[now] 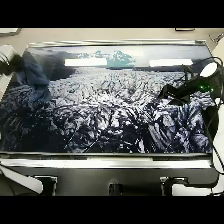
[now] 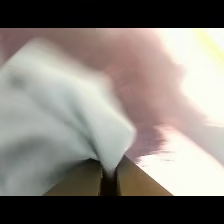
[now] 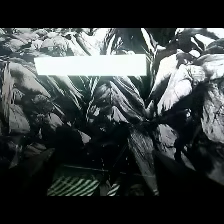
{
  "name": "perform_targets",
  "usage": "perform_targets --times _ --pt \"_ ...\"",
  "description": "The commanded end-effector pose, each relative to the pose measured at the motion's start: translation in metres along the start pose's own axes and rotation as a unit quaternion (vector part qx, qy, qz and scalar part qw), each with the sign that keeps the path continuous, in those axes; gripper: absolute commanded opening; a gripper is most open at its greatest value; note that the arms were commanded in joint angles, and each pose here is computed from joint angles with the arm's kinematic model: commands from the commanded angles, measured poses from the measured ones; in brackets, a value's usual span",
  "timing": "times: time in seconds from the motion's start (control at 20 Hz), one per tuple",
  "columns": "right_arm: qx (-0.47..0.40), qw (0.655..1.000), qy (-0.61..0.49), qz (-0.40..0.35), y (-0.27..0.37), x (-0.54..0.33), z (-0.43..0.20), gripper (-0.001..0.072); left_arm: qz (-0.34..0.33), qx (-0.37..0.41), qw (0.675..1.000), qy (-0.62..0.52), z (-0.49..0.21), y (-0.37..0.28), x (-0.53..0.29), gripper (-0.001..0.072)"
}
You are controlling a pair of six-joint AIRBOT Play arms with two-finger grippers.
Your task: Fold the clothes and pants, and hang the long-sleeved shirts on hangers.
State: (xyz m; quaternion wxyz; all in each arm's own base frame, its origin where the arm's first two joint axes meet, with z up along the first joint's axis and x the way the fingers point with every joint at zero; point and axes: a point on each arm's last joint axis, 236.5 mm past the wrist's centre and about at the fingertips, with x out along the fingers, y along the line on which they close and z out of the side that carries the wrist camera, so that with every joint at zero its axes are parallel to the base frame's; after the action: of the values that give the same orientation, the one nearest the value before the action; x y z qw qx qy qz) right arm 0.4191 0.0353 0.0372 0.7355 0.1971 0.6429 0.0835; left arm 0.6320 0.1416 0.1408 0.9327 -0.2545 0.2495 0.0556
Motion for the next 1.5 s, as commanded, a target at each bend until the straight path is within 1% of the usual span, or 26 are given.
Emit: perform_targets --times 0.0,0.05,0.15,0.25,0.35,0.4,0.55,0.65,0.7,0.75,0.8,0.9,0.95,1.0,1.05,1.2,1.3,1.35,1.45 --pt "-0.005 1.000 0.002 0.007 0.007 -0.009 -0.006 0.0640 -0.083 0.187 0.977 -0.069 0.046 -0.135 -0.126 0.0019" --pt "-0.009 1.000 -0.003 0.008 0.011 -0.017 -0.009 0.0598 -0.112 0.215 0.967 -0.077 0.043 -0.176 -0.169 0.0019" --pt "-0.035 0.999 -0.025 0.009 0.022 -0.043 -0.014 0.0599 -0.166 0.259 0.948 -0.086 0.021 -0.242 -0.245 0.0019" --pt "-0.053 0.997 -0.063 0.005 0.033 -0.074 -0.018 0.0617 -0.215 0.263 0.937 -0.076 -0.015 -0.287 -0.298 0.0019" --pt "-0.074 0.992 -0.102 -0.010 0.038 -0.104 -0.025 0.0616 -0.251 0.270 0.929 -0.018 -0.074 -0.309 -0.318 0.0019" --pt "-0.079 0.989 -0.120 -0.022 0.038 -0.117 -0.028 0.0616 -0.258 0.263 0.929 0.034 -0.114 -0.312 -0.313 0.0019" --pt "-0.089 0.979 -0.167 -0.077 0.025 -0.154 -0.038 0.0617 -0.261 0.257 0.912 0.184 -0.250 -0.308 -0.278 0.0019" --pt "-0.090 0.974 -0.178 -0.107 0.015 -0.168 -0.046 0.0617 -0.241 0.235 0.904 0.264 -0.339 -0.290 -0.255 0.0019" --pt "-0.089 0.976 -0.167 -0.110 0.014 -0.168 -0.053 0.0620 -0.223 0.217 0.904 0.293 -0.378 -0.276 -0.244 0.0020" --pt "-0.087 0.979 -0.147 -0.109 0.013 -0.164 -0.061 0.0643 -0.204 0.193 0.907 0.313 -0.406 -0.262 -0.233 0.0020" --pt "-0.085 0.982 -0.132 -0.100 0.015 -0.159 -0.067 0.0651 -0.182 0.162 0.912 0.329 -0.428 -0.248 -0.223 0.0021" --pt "-0.080 0.987 -0.118 -0.076 0.022 -0.148 -0.071 0.0679 -0.146 0.129 0.916 0.352 -0.449 -0.228 -0.207 0.0023" --pt "-0.073 0.989 -0.112 -0.063 0.025 -0.140 -0.071 0.0679 -0.140 0.120 0.916 0.355 -0.449 -0.226 -0.202 0.0098" --pt "-0.066 0.991 -0.103 -0.046 0.029 -0.130 -0.073 0.0680 -0.139 0.105 0.920 0.352 -0.441 -0.226 -0.197 0.0451" --pt "-0.061 0.994 -0.086 -0.025 0.034 -0.116 -0.076 0.0683 -0.136 0.097 0.924 0.343 -0.426 -0.225 -0.193 0.0708" --pt "-0.044 0.998 -0.008 0.038 0.043 -0.068 -0.099 0.0707 -0.109 0.119 0.925 0.345 -0.356 -0.197 -0.189 0.0718" --pt "-0.022 0.997 0.042 0.059 0.036 -0.034 -0.118 0.0713 -0.072 0.122 0.917 0.372 -0.323 -0.156 -0.195 0.0718" --pt "-0.008 0.996 0.056 0.064 0.032 -0.018 -0.126 0.0713 -0.050 0.115 0.909 0.398 -0.322 -0.131 -0.201 0.0717" --pt "0.006 0.994 0.093 0.064 0.027 0.018 -0.152 0.0712 -0.019 0.112 0.879 0.463 -0.347 -0.086 -0.215 0.0716"
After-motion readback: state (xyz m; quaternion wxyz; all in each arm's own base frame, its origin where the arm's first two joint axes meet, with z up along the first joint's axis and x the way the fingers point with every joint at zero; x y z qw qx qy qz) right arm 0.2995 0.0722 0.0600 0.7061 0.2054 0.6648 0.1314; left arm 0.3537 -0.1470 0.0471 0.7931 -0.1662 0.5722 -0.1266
